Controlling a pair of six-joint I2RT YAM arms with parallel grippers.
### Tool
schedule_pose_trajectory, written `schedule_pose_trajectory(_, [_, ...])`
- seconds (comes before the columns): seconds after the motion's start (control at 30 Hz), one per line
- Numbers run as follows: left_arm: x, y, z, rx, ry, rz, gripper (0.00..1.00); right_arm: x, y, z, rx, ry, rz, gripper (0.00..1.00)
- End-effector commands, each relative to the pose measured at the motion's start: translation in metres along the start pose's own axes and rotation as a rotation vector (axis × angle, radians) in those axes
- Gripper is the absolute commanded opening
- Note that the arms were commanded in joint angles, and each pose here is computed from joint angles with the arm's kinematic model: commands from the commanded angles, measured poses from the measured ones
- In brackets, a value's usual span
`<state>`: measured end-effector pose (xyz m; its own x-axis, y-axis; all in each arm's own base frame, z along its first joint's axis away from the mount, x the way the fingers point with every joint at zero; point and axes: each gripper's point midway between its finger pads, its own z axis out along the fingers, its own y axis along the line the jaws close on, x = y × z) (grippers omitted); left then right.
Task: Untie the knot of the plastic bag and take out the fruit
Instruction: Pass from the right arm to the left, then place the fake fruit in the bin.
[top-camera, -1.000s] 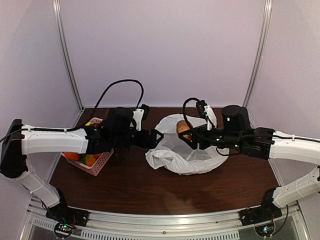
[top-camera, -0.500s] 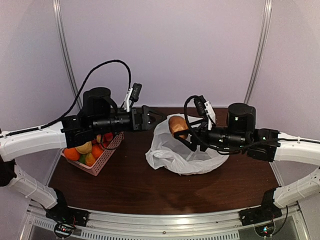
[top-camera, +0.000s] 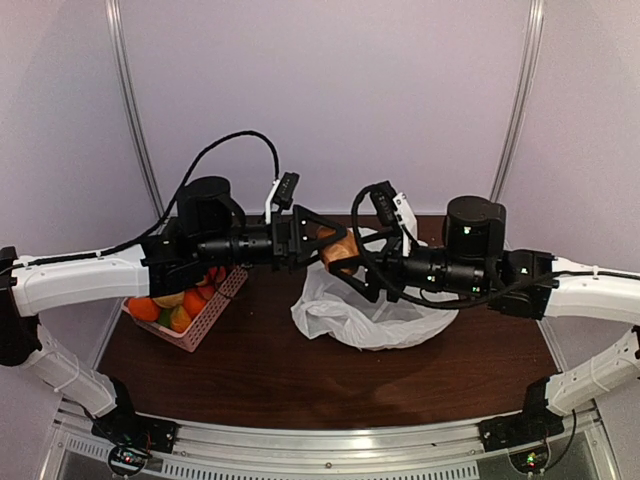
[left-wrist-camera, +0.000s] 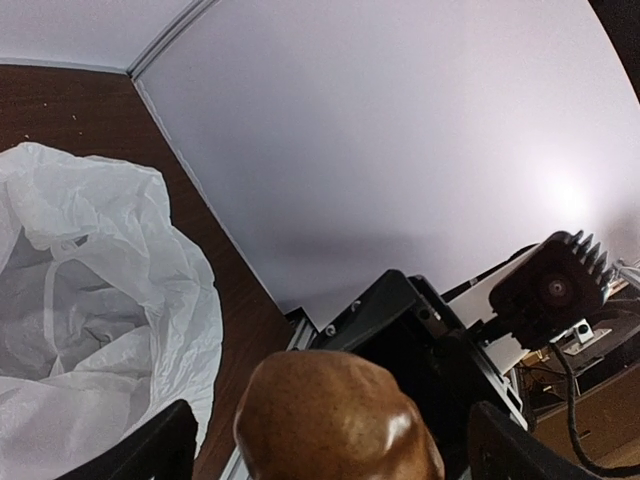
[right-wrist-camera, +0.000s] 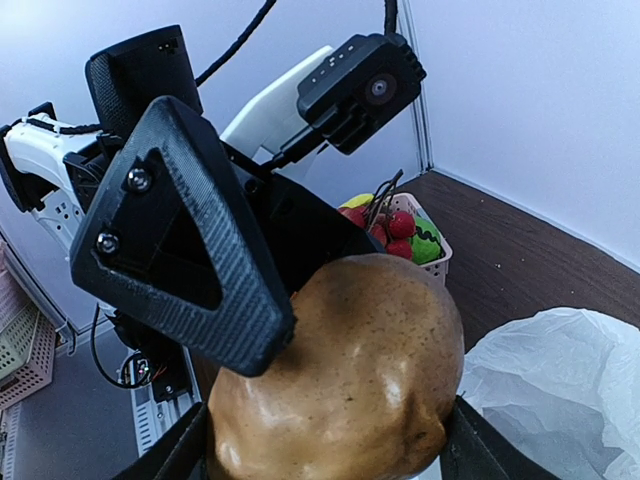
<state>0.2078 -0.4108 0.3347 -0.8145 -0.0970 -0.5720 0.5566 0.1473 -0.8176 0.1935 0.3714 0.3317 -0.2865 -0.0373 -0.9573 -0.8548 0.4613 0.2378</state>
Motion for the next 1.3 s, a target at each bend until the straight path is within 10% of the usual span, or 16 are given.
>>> schedule_pose_trajectory(0.0, [0.001,-0.01,0.0,0.057,0.004,-0.006,0.93,-0.011,0.004,0.001,0.005,-0.024,-0.018,0.53])
schedule_pose_trajectory(0.73, [0.008,-0.006,-0.003,0.07,0.006,-0.032,0.53,-0.009,0.006,-0.001,0.022,-0.023,-0.012,0.66])
schedule_pose_trajectory(1.27, [-0.016,0.03,-0.046,-0.187,-0.037,0.097,0.51,-0.021,-0.028,-0.04,0.201,-0.156,0.036,1.0])
